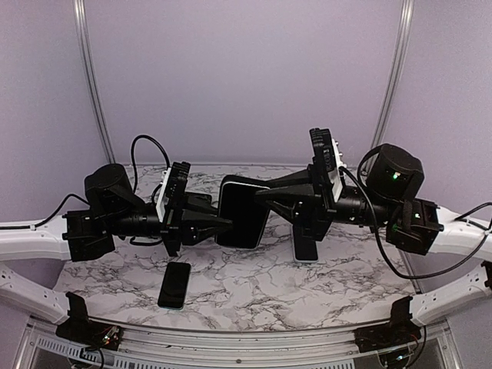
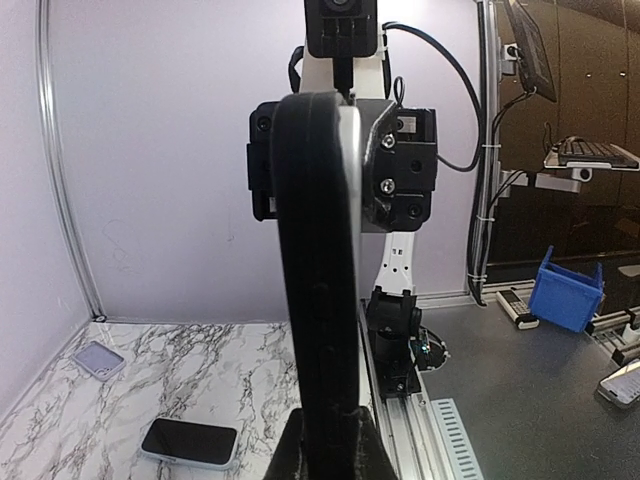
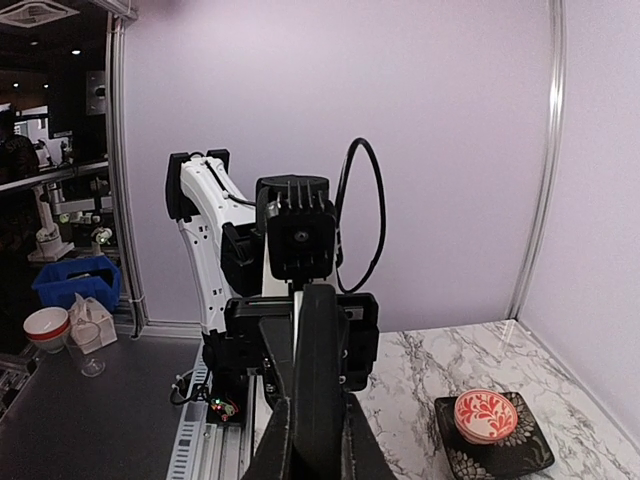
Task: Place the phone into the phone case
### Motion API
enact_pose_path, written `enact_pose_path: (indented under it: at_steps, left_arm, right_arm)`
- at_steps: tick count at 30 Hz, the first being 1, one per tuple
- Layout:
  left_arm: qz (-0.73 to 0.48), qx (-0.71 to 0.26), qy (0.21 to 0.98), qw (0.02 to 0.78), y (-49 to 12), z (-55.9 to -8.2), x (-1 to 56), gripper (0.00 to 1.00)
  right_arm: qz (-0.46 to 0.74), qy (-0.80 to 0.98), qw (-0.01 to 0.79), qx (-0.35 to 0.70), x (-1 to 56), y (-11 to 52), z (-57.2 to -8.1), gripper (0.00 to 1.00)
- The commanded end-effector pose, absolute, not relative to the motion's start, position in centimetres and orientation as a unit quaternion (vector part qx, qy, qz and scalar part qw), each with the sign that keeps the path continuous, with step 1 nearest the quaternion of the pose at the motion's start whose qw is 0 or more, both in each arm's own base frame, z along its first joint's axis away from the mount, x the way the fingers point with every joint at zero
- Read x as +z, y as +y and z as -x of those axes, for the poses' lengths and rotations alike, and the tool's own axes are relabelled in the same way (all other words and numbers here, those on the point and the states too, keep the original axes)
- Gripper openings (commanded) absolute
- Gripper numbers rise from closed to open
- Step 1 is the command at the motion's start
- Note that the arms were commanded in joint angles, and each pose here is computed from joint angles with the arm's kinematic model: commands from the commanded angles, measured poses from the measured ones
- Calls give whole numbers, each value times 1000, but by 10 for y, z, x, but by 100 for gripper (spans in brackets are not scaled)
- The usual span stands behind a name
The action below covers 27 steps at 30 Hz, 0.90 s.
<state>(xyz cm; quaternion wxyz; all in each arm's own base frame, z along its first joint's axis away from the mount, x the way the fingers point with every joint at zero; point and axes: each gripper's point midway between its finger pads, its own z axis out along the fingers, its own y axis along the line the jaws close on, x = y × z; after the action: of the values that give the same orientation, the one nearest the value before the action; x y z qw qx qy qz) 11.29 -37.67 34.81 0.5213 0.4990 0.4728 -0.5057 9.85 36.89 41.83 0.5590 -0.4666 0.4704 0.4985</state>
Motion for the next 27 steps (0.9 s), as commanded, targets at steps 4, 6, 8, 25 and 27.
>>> enact_pose_path:
  at_steps: [4, 6, 8, 25, 27]
  left_arm:
    - [-482, -495, 487, 534, -379, -121, 347, 27]
    - [-490, -489, 490, 530, -379, -121, 337, 51]
    - [-494, -486, 496, 523, -380, -121, 327, 50]
    - [-485, -538, 498, 476, -406, -118, 344, 15]
    - [-486, -539, 497, 475, -407, -117, 344, 0]
  right_arm:
    - [434, 413, 613, 516, 466, 351, -93, 0]
    - [429, 409, 619, 515, 470, 347, -92, 0]
    - [426, 406, 623, 515, 473, 343, -92, 0]
    - [441, 417, 606, 515, 462, 358, -95, 0]
    - [442, 420, 603, 514, 460, 360, -96, 0]
